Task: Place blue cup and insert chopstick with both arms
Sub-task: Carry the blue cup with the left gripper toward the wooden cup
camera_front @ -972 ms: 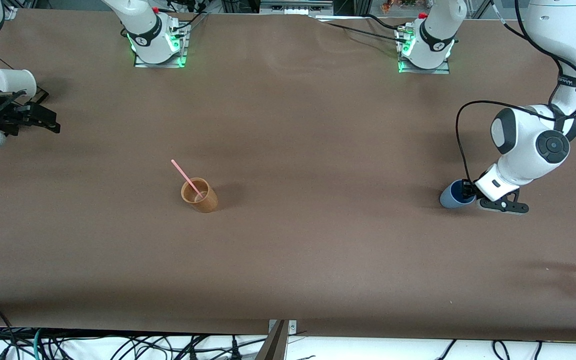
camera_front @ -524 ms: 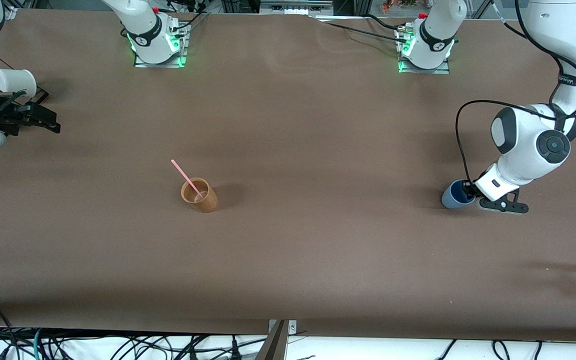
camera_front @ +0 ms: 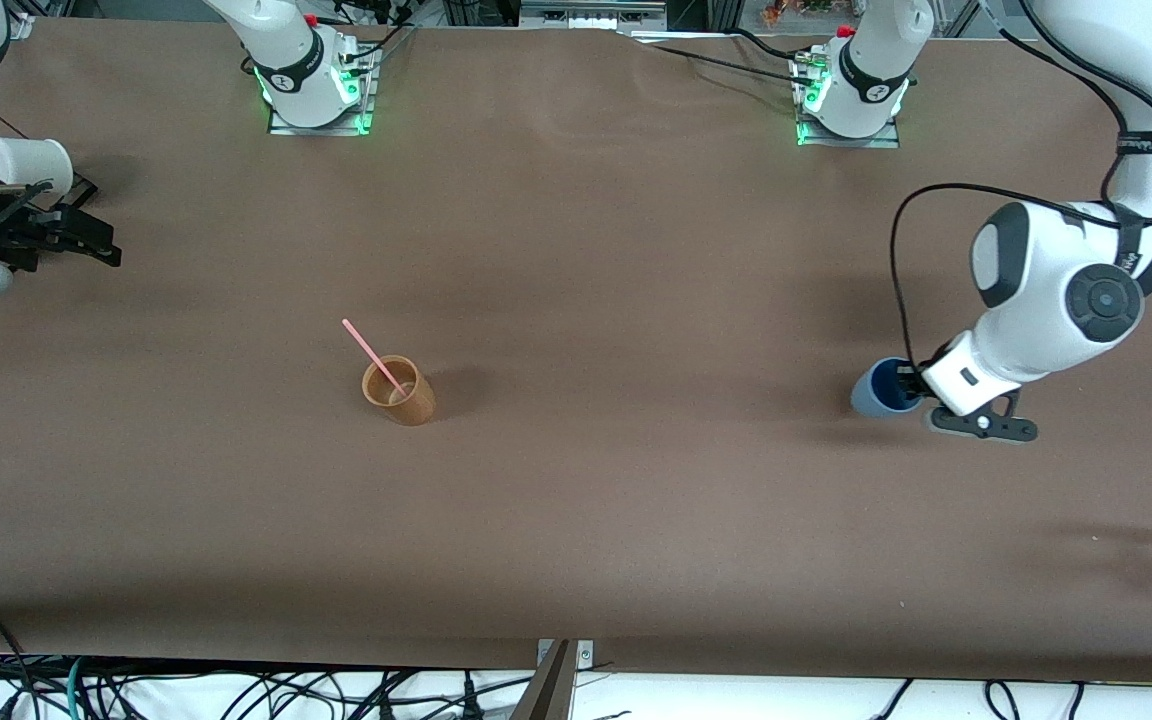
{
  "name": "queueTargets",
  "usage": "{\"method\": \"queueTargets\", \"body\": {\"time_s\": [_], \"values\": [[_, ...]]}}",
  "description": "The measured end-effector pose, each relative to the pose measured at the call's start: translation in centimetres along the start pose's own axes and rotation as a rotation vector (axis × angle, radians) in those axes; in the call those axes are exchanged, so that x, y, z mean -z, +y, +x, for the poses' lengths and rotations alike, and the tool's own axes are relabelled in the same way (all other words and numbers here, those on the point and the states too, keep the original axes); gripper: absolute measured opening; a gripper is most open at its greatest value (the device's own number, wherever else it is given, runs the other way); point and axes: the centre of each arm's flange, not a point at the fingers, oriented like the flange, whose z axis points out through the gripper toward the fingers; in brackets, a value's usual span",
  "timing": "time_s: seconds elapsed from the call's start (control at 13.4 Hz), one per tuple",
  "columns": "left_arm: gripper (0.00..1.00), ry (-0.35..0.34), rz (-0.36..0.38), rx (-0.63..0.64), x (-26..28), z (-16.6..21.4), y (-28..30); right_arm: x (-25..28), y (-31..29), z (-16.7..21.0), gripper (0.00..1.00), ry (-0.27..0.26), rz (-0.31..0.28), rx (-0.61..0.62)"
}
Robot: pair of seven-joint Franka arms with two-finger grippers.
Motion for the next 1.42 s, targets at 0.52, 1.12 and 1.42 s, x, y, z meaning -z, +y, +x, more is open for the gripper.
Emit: {"method": "queueTargets", "body": {"time_s": [0.52,1.12,1.42], "values": [[0.05,0.023,-0.066,0.001,2.9,-2.3,27.4,0.0,0.0,0.0,1.00,-0.001,0.000,0.000],[0.05,-0.017,-0.049,0.053,-4.2,-4.1,41.6,-0.1,0.0,0.0,1.00,-0.002,0.000,0.000],[0.05,-0.022,-0.044,0.125,-6.7,-4.4,43.2,-0.1,0.0,0.0,1.00,-0.002,0.000,0.000]]}}
